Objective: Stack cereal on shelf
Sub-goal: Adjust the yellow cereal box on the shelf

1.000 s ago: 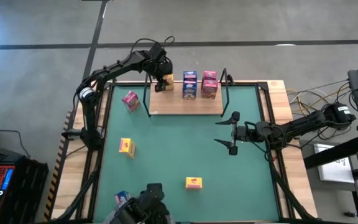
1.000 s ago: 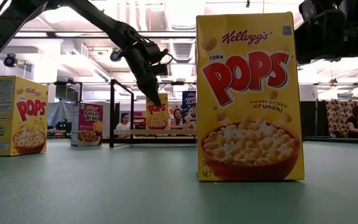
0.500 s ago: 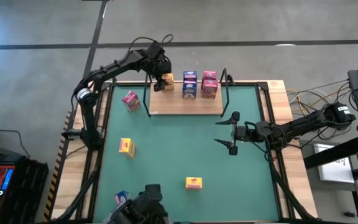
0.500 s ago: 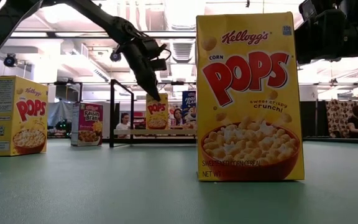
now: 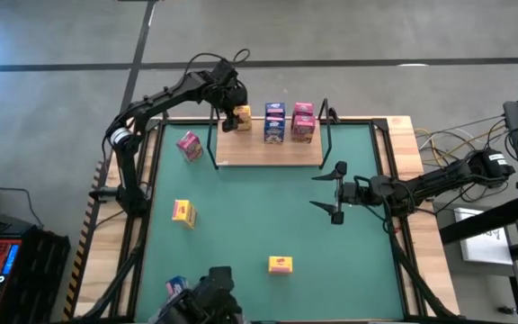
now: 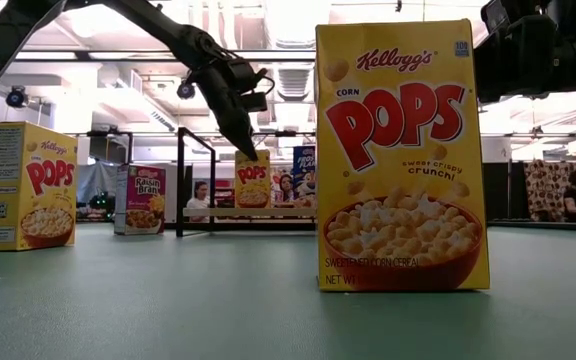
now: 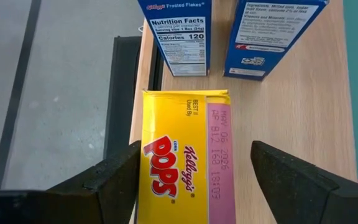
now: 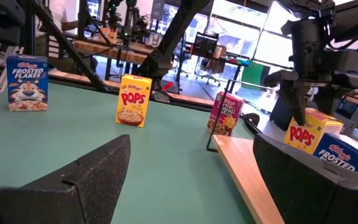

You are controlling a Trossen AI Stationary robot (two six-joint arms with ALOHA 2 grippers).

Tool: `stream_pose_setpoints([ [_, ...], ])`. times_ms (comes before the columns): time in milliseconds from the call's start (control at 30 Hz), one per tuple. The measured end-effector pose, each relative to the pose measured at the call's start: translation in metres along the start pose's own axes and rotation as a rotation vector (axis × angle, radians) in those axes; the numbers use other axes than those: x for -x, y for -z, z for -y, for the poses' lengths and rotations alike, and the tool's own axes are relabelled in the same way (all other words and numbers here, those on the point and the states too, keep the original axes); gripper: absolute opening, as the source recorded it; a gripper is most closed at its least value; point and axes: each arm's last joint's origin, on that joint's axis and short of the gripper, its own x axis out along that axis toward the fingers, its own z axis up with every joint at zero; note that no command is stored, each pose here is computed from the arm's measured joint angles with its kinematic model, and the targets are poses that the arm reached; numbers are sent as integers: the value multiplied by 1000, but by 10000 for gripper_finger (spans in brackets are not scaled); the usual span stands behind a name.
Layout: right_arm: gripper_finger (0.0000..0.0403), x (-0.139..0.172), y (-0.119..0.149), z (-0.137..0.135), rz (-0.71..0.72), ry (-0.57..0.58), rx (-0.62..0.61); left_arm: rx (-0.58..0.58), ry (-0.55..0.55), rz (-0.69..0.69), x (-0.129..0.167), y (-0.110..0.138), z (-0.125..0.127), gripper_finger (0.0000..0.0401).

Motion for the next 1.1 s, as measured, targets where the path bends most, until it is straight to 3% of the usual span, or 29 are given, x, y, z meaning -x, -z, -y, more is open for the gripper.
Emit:
stream_pose_setpoints([
  [567,327,0,0,0,0,0,0,51,0,2,37,-15,3,277],
  [1100,327,0,0,0,0,0,0,70,28,-34,28,-8,6,277],
])
